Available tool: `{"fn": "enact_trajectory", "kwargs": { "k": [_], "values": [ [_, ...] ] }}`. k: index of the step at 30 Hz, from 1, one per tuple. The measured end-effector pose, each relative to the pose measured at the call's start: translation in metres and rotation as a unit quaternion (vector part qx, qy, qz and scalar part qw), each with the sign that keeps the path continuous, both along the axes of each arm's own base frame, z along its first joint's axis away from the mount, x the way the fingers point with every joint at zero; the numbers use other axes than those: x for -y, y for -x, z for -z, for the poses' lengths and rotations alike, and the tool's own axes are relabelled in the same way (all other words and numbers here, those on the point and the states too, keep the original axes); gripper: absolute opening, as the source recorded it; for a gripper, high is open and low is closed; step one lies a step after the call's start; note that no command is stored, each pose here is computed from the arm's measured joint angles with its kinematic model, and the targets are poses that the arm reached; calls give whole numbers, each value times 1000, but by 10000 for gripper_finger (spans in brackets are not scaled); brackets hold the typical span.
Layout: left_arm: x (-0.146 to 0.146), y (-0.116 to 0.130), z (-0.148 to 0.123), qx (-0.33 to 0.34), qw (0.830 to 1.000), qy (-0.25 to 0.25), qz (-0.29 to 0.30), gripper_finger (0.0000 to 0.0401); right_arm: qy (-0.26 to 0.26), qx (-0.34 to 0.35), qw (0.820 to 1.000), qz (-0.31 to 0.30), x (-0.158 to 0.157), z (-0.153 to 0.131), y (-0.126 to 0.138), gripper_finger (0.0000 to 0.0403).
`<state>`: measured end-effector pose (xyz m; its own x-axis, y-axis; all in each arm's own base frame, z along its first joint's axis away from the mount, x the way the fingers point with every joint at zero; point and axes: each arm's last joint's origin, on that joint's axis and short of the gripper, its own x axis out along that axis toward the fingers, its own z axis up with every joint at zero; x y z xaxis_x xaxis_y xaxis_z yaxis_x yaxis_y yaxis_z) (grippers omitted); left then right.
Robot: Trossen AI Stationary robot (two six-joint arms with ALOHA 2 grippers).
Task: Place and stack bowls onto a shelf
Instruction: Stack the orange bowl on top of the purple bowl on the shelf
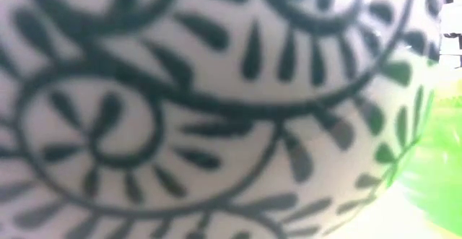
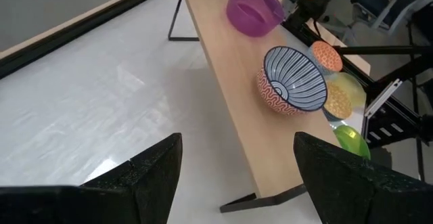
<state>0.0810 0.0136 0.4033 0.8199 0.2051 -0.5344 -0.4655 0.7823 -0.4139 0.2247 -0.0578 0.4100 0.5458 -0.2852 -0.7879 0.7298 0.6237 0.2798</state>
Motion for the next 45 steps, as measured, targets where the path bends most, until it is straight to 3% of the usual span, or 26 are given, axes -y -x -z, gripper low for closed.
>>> {"fn": "enact_trajectory", "kwargs": {
  "k": [8, 14, 33, 39, 45],
  "values": [
    [0, 0, 0, 1, 1000, 7, -4, 270, -34, -64, 996, -49, 39, 15, -25, 21],
    [0, 0, 0, 1, 1000, 8, -5, 270, -52, -102, 991, -67, 47, 30, -36, 21],
    [0, 0, 0, 1, 1000, 8, -5, 270, -58, -136, 987, -70, 68, 50, -49, 21],
    [0, 0, 0, 1, 1000, 7, -4, 270, -59, -139, 986, -70, 68, 52, -50, 63],
    [0, 0, 0, 0, 1000, 4, -2, 270, -57, -134, 987, -70, 67, 49, -48, 73]
  ]
}}
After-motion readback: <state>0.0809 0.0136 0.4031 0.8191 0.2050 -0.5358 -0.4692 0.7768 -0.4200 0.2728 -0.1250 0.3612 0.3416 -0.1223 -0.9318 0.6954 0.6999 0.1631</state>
